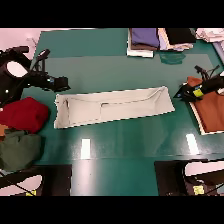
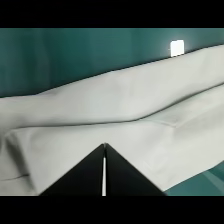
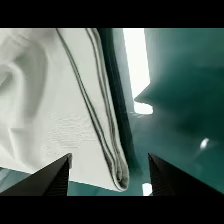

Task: Fold the shirts.

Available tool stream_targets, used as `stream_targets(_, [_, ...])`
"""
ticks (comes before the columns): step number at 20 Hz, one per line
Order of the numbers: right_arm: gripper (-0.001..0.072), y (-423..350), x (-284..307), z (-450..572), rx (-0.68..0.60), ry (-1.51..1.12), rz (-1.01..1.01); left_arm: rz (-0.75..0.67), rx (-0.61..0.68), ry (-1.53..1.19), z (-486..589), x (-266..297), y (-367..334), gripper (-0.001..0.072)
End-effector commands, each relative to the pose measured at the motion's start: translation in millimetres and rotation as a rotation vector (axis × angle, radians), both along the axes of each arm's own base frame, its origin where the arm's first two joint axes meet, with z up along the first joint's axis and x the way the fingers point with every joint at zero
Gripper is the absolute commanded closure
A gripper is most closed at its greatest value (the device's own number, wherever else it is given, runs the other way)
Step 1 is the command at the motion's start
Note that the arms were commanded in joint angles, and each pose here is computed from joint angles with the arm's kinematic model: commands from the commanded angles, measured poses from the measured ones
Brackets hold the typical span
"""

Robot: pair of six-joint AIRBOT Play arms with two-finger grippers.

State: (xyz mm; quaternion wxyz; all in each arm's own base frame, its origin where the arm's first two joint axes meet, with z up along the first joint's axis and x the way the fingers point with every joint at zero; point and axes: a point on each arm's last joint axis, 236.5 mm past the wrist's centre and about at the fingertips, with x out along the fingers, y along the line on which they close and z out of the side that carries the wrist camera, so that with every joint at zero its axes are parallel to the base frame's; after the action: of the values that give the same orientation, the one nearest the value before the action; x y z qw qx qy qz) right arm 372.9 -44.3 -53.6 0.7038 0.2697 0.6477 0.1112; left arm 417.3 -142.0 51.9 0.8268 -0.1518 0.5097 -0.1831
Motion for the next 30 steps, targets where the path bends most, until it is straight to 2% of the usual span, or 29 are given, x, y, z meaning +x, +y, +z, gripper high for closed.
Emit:
stream_targets(1, [0.0159,17.1,0.1,-21.9,0.163,-0.001,-0.053,-0.02,-0.055,0.011,-1.7,-3.6,-44.6,0.0679])
stream_targets(3, [0.016,30.8,5.2,-31.5,0.162,0.007,-0.027,-0.063,-0.059,0.026,-13.1,-10.3,-75.3,0.0679])
stream_targets(4, [0.0206,40.5,8.2,-33.1,0.162,0.009,0.004,-0.069,-0.068,0.038,-20.6,-12.9,-92.4,0.0679])
stream_targets(5, [0.0344,51.9,11.5,-32.7,0.159,0.005,0.04,-0.078,-0.073,0.035,-27.0,-13.7,-108.5,0.0679])
stream_targets(6, [0.042,61.1,15.0,-30.6,0.153,-0.005,0.07,-0.091,-0.076,0.028,-35.0,-14.7,-125.9,0.068])
stream_targets(8, [0.0675,74.4,25.8,-17.9,0.133,-0.055,0.127,-0.117,-0.076,0.029,-52.4,-17.6,-152.9,0.068])
stream_targets(9, [0.0695,77.5,34.7,-4.3,0.117,-0.098,0.147,-0.135,-0.073,0.042,-61.5,-19.4,-164.5,0.068])
stream_targets(14, [0.0696,94.8,68.8,119.8,0.027,-0.385,0.209,-0.192,-0.063,0.102,-92.0,-14.7,-199.6,0.068])
stream_targets(19, [0.0696,158.5,61.1,231.0,0.011,-0.604,0.308,-0.202,-0.082,0.13,-109.3,-7.1,-220.6,0.068])
stream_targets(24, [0.0696,228.6,40.4,277.4,0.059,-0.693,0.428,-0.231,-0.098,0.126,-113.4,-9.6,-245.1,0.068])
stream_targets(30, [0.0696,286.4,19.5,293.8,0.118,-0.73,0.508,-0.247,-0.087,0.093,-92.7,3.4,-238.5,0.068])
